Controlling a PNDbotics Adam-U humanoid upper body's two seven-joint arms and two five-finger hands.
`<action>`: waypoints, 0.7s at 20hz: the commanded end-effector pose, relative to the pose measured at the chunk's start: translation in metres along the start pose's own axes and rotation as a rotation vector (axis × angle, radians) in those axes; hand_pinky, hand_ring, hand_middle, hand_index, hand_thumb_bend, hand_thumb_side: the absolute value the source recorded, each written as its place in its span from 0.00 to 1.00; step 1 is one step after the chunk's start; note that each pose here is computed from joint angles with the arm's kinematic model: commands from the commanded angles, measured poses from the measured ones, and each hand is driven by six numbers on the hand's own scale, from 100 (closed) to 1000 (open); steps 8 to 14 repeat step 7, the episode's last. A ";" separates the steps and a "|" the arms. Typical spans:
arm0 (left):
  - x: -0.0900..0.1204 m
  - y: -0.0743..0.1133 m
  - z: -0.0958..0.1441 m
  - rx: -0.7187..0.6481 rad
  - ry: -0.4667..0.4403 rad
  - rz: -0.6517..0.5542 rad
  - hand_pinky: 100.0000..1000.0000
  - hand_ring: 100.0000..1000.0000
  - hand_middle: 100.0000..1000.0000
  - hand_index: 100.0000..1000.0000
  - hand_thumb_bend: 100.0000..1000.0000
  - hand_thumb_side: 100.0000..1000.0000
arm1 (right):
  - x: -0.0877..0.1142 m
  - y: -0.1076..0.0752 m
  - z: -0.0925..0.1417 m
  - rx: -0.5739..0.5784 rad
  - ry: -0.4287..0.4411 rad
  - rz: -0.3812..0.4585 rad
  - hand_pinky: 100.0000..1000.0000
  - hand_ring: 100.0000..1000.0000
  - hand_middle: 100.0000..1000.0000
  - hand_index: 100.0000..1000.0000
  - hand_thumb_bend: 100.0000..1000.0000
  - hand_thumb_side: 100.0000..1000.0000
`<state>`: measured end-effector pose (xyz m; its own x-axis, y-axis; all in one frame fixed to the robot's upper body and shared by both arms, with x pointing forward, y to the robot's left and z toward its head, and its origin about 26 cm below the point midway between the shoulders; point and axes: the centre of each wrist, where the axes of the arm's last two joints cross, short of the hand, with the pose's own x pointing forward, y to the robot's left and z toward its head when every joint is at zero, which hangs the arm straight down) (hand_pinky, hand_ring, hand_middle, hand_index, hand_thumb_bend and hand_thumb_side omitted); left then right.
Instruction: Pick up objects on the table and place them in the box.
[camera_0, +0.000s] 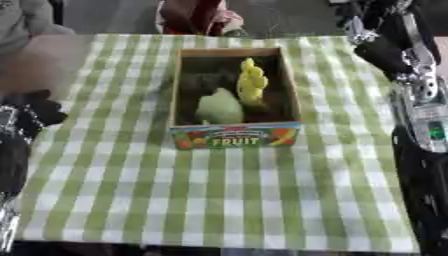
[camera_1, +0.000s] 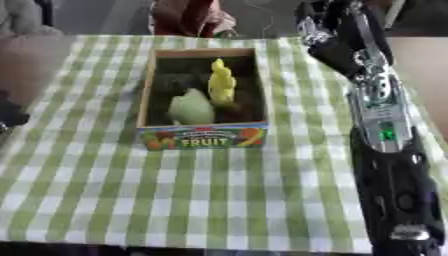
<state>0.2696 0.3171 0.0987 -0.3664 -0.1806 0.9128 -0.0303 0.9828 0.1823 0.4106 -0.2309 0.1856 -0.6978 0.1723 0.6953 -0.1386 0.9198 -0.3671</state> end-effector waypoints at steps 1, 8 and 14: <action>0.006 0.002 -0.002 0.004 -0.036 0.003 0.71 0.57 0.53 0.74 0.00 0.93 | 0.012 -0.014 -0.003 -0.010 -0.031 0.015 0.58 0.62 0.68 0.79 0.00 0.29; 0.004 -0.002 -0.001 0.018 -0.038 0.028 0.70 0.56 0.53 0.74 0.00 0.93 | 0.013 -0.017 0.002 -0.011 -0.023 0.012 0.57 0.62 0.68 0.79 0.00 0.32; 0.004 -0.002 -0.001 0.018 -0.038 0.028 0.70 0.56 0.53 0.74 0.00 0.93 | 0.013 -0.017 0.002 -0.011 -0.023 0.012 0.57 0.62 0.68 0.79 0.00 0.32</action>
